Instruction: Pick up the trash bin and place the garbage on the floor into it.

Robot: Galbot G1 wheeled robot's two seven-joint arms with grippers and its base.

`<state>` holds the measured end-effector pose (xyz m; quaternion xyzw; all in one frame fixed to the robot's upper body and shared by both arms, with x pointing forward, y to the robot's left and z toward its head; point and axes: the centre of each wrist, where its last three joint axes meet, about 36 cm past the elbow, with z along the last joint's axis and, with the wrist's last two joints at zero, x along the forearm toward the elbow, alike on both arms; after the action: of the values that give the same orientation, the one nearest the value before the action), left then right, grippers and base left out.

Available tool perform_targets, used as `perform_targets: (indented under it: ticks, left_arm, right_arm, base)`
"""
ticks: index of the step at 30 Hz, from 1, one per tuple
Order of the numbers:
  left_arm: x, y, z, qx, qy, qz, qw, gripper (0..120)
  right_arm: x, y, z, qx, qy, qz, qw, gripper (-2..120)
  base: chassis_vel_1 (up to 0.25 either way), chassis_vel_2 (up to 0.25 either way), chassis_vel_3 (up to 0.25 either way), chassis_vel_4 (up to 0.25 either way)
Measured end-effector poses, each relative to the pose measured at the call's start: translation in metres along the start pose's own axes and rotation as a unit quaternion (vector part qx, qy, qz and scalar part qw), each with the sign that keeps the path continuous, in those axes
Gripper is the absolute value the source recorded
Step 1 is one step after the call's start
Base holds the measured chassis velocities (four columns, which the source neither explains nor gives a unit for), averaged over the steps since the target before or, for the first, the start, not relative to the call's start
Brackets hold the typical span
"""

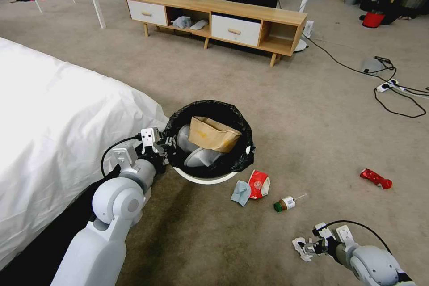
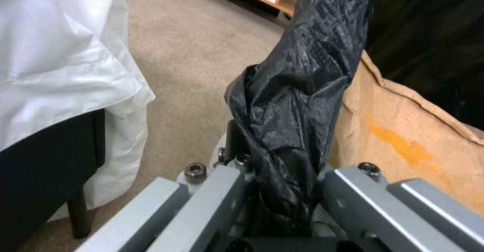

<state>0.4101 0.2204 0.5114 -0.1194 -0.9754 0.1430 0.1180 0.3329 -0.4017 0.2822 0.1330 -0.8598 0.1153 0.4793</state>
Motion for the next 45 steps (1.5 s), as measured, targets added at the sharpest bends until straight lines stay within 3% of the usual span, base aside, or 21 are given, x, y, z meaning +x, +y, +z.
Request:
perform_targets:
  ticks: [33,42,43,45]
  left_arm:
    - [-0.003,0.002,0.000,0.000,-0.001,-0.001,1.0000,2]
    - [-0.004,0.001,0.001,0.000,0.000,0.000,1.0000,2]
    - [-0.004,0.001,0.001,0.000,0.000,0.000,1.0000,2]
    - [-0.004,0.001,0.001,0.000,0.000,0.000,1.0000,2]
  right_arm:
    - [-0.034,0.012,0.012,0.007,0.004,-0.013,1.000,100]
    - [-0.037,0.009,0.017,0.019,-0.005,-0.006,1.000,76]
    - [-0.037,0.008,0.017,0.019,-0.007,-0.005,1.000,66]
    - [-0.038,0.008,0.017,0.019,-0.008,-0.005,1.000,64]
  base:
    - [0.000,0.000,0.000,0.000]
    - [0.000,0.000,0.000,0.000]
    - [0.000,0.000,0.000,0.000]
    - [0.000,0.000,0.000,0.000]
